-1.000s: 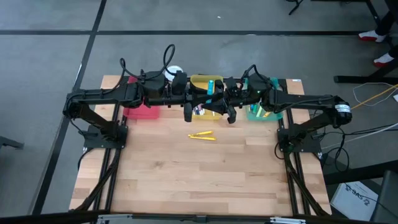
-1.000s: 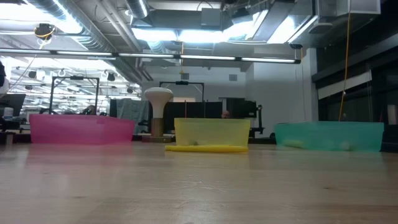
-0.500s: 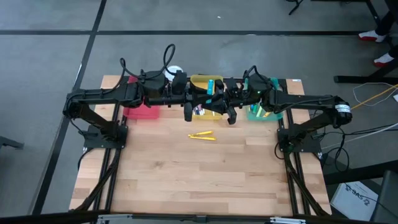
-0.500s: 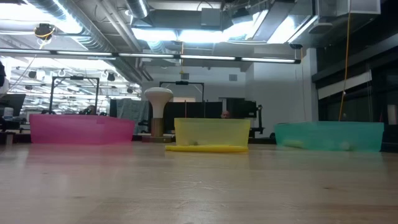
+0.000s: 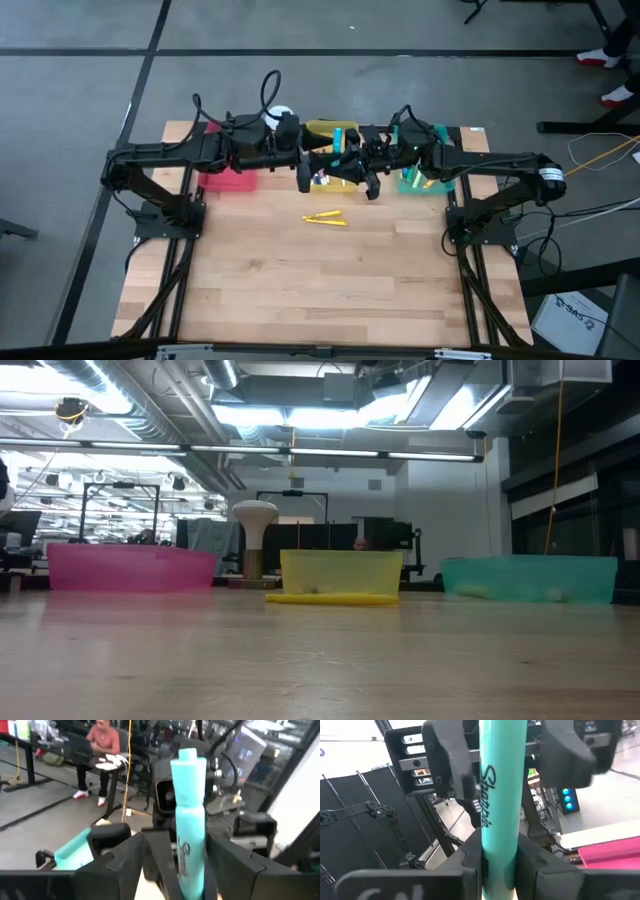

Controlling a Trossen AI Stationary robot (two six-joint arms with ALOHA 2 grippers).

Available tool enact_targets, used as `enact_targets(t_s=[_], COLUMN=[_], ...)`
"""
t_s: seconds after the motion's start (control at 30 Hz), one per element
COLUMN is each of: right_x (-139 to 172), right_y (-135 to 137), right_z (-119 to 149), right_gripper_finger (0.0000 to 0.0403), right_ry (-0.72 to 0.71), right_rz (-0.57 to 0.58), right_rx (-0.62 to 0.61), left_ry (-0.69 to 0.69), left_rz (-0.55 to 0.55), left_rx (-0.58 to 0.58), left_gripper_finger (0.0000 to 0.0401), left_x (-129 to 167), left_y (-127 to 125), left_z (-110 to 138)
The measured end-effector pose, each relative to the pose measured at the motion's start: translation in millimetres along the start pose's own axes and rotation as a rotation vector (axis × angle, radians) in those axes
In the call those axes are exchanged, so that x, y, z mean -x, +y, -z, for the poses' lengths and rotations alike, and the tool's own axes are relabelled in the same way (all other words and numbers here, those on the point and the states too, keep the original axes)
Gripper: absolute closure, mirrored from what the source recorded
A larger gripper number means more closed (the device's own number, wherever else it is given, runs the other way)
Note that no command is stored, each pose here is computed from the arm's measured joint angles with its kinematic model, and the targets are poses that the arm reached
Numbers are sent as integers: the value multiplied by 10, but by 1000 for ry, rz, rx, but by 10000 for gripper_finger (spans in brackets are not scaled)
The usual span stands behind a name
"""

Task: Pick & Place Markers
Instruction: Put the light blue highlighter into the blue bin

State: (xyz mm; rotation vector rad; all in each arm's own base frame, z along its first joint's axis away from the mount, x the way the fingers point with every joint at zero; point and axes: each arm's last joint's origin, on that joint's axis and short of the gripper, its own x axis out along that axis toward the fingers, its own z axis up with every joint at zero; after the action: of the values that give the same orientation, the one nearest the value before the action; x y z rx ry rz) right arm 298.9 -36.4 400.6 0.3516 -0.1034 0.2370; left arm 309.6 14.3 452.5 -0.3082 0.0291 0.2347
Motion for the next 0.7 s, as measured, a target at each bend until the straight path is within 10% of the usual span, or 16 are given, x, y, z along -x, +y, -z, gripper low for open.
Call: enact_targets(t_s=[0.7], right_x=[495], right_y=[66], right_z=[-37], right_gripper_finger=[336], right_ry=[196], right_rz=[290], right_rx=[-27], left_ry=[279], left_rz=[-209], left_rx=[-95], left_gripper_finger=[187], left_x=[389], left_y=[182], left_z=[125])
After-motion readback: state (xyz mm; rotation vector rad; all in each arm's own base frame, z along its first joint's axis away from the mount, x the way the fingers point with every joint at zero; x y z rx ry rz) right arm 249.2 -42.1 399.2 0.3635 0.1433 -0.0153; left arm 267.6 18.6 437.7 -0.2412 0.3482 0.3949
